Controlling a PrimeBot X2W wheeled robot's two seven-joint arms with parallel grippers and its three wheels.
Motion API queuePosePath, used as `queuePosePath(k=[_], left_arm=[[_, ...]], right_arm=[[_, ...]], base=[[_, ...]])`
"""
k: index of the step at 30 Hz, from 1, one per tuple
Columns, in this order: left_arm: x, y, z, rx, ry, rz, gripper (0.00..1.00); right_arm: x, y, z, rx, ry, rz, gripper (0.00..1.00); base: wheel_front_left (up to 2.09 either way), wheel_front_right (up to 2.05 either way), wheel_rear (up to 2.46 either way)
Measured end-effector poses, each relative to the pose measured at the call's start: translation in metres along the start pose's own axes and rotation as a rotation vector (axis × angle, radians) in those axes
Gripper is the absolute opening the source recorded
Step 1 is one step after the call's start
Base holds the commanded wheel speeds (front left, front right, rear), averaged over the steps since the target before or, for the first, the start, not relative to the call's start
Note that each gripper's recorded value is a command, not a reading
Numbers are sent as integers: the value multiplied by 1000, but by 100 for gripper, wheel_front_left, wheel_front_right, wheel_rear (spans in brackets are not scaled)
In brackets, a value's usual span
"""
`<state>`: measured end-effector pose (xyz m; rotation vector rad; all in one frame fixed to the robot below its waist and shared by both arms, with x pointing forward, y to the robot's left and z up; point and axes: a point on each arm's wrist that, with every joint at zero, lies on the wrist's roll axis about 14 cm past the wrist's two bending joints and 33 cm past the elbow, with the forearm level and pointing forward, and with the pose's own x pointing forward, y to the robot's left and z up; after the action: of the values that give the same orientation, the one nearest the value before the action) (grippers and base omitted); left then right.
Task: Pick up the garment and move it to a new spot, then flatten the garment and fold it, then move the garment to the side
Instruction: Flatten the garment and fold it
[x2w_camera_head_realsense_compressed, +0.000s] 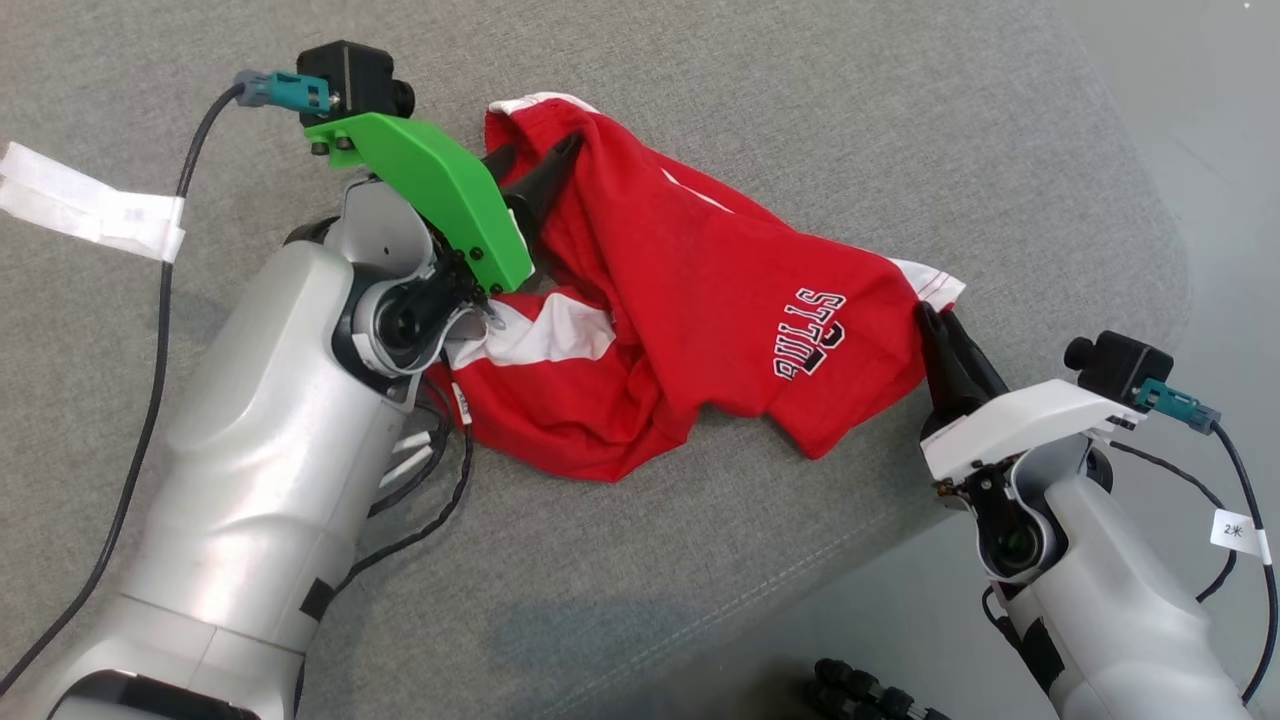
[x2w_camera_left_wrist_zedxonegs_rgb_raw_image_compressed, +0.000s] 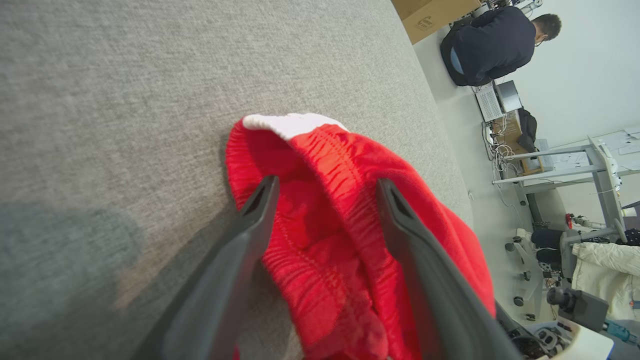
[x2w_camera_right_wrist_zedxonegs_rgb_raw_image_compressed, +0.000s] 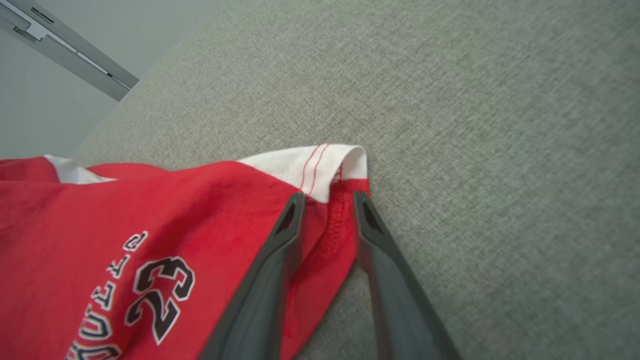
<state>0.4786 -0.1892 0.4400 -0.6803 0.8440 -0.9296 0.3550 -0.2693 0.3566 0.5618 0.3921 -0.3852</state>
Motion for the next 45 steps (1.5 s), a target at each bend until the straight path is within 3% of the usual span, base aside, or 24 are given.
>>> queuePosePath(k=[9, 12, 13, 14, 15, 26, 32, 37, 40, 45], left_arm=[[7, -1, 7, -107, -5, -5, 100], [12, 2, -2, -111, 23, 5, 100], [13, 2, -4, -115, 29, 3, 96], [14, 1, -3, -119, 28, -1, 16], [14, 0, -1, -123, 20, -5, 0], [7, -25, 39, -67, -137, -79, 0], [-11, -41, 71, -14, -242, -120, 0], [-35, -59, 106, 44, -343, -140, 0], [-56, -77, 131, 109, -422, -166, 0], [-102, -105, 175, 278, -564, -172, 0]], right_arm=[[1, 5, -1, -10, 2, 11, 17], [1, 4, -1, -11, 1, 4, 0], [0, 2, -1, -11, 2, -1, 0], [0, 1, -1, -11, -3, -2, 0], [0, 1, -1, -11, -2, -3, 0], [7, 4, 23, -20, -76, 19, 0], [22, 38, 87, -44, -238, 132, 0], [19, 89, 175, -46, -476, 286, 0], [6, 126, 221, -60, -603, 395, 0], [-22, 175, 263, -100, -731, 542, 0]], base=[[0, 0, 0], [0, 0, 0], [0, 0, 0], [0, 0, 0], [0, 0, 0], [0, 0, 0], [0, 0, 0], [0, 0, 0], [0, 0, 0], [0, 0, 0]])
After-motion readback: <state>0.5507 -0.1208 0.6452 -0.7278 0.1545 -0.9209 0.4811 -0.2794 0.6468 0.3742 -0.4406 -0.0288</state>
